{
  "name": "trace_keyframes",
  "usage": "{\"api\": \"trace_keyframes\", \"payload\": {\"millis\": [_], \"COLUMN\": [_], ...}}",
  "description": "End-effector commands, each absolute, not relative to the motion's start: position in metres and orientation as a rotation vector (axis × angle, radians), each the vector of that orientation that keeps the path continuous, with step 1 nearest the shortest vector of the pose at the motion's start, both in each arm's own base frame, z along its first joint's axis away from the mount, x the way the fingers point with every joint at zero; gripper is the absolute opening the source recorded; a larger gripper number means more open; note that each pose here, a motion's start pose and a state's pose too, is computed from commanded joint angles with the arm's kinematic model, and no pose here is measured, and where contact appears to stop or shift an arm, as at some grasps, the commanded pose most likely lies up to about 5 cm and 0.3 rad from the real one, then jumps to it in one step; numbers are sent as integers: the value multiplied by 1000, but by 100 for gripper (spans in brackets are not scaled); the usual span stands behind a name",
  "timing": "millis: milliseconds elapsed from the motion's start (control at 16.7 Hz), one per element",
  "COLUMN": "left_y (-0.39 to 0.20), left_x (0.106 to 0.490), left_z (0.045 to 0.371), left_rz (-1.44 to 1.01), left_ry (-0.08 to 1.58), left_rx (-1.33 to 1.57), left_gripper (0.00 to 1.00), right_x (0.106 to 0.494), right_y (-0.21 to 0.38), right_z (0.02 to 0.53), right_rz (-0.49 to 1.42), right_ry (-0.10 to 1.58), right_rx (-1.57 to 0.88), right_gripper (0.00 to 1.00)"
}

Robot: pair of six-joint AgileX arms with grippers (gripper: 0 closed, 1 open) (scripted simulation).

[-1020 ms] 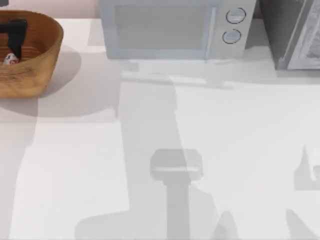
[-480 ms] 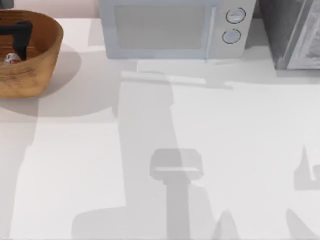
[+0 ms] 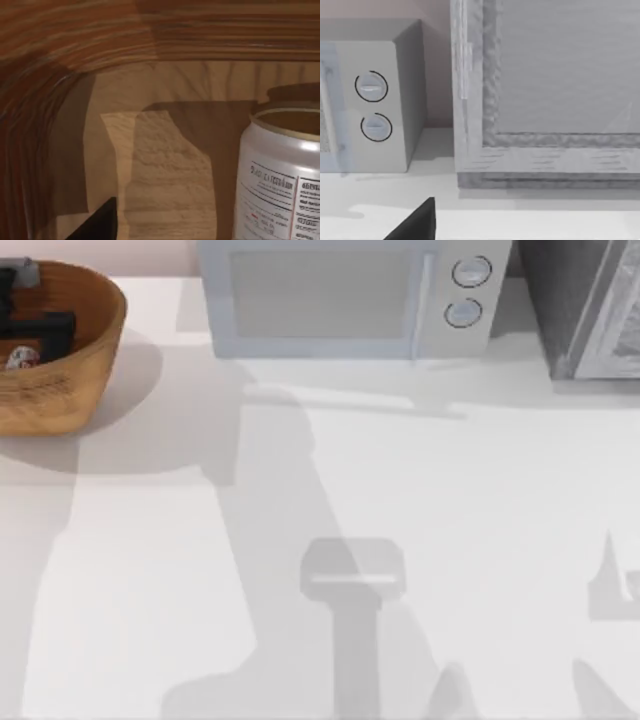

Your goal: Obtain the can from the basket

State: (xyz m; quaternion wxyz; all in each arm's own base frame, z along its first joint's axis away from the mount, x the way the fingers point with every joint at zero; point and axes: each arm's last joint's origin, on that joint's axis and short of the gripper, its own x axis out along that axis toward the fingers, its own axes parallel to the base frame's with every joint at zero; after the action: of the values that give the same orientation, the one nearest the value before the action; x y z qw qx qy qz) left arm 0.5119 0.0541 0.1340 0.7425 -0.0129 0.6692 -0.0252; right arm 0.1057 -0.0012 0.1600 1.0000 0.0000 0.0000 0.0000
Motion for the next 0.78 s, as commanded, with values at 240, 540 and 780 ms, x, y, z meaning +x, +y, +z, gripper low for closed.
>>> {"api": "trace_keyframes", "payload": {"millis": [240,540,780], "left_y": [54,54,54], "left_x": [512,512,512], "left_z": [134,134,134], "left_rz": [-55,-55,-55], "left_ry": [1467,1467,1467], "left_rx": [-28,-28,-28], "left_gripper": [92,55,25], "right_x": [106,106,106], "right_y": [-1,-1,-1], "right_z": [160,160,160], "right_rz": [0,0,0], "right_ry": [0,0,0], "right_rx": [0,0,0], "right_gripper": [100,100,100]}}
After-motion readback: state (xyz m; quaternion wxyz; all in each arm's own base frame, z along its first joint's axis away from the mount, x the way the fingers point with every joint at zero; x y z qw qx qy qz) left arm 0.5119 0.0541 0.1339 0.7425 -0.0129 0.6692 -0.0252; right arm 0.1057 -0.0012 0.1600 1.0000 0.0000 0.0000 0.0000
